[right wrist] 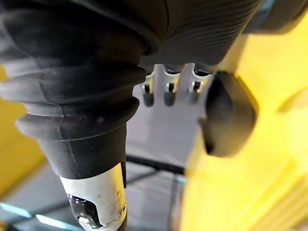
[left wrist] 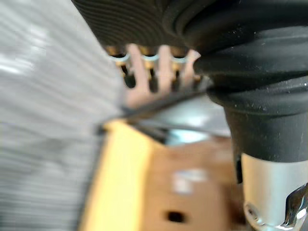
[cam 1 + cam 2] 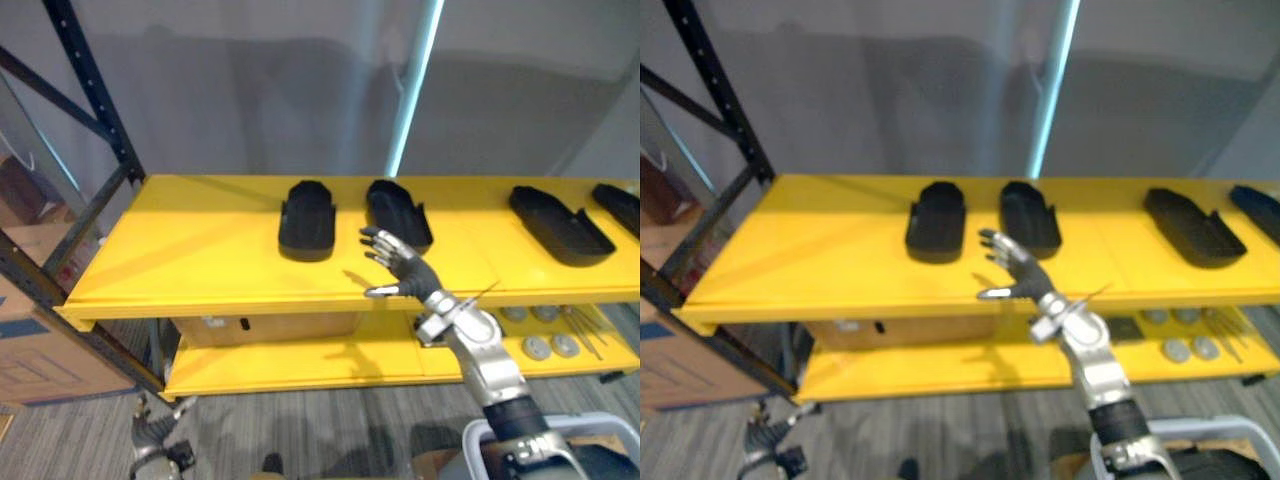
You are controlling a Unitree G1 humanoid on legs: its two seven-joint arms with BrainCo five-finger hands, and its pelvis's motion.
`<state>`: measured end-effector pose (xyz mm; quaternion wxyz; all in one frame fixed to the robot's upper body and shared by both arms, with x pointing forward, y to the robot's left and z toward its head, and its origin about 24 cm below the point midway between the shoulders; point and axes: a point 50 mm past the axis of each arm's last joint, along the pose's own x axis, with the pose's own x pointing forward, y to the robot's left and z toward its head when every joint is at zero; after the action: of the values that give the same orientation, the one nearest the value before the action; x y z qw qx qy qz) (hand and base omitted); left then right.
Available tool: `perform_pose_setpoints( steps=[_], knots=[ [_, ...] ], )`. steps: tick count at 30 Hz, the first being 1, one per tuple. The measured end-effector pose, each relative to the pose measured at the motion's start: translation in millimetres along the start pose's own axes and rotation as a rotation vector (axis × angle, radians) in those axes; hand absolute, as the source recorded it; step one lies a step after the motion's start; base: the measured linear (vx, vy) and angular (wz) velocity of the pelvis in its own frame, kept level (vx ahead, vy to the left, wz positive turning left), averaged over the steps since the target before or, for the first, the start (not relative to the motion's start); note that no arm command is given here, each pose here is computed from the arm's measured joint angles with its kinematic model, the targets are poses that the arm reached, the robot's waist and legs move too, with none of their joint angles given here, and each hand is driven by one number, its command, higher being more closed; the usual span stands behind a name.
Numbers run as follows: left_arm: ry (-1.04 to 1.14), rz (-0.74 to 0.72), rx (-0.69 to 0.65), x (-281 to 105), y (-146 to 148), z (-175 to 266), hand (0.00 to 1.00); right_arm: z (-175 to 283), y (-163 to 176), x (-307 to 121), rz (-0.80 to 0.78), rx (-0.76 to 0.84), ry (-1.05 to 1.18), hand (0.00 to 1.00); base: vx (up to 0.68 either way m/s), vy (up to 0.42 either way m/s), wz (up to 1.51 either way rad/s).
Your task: Walk over and take plastic housings, then place them on the shelf
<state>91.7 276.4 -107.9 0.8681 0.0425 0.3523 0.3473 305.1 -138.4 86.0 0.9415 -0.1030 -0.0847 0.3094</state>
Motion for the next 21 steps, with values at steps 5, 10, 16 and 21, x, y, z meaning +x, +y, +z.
perform_pose_setpoints(
  steps=[5, 10, 16, 21],
  knots=[
    [0.068, 0.03, -0.023, 0.3, 14.0, -17.2, 0.0, -8.6, 14.1, 18.7, 0.136, -0.074, 0.066, 0.0, 0.01, -0.001, 0.1],
    [0.116, 0.001, -0.03, -1.2, 13.9, -27.5, 0.0, -17.1, 14.2, 28.1, 0.16, -0.097, 0.111, 0.0, 0.04, 0.018, 0.06],
    [0.135, -0.023, -0.066, -2.2, 13.1, -31.1, 0.0, -19.1, 17.3, 41.6, 0.211, -0.214, 0.165, 0.0, 0.05, -0.001, 0.07],
    [0.158, -0.022, -0.116, -5.1, 8.9, -35.5, 0.0, -23.1, 11.2, 42.8, 0.149, -0.25, 0.192, 0.0, 0.01, -0.003, 0.09]
  ],
)
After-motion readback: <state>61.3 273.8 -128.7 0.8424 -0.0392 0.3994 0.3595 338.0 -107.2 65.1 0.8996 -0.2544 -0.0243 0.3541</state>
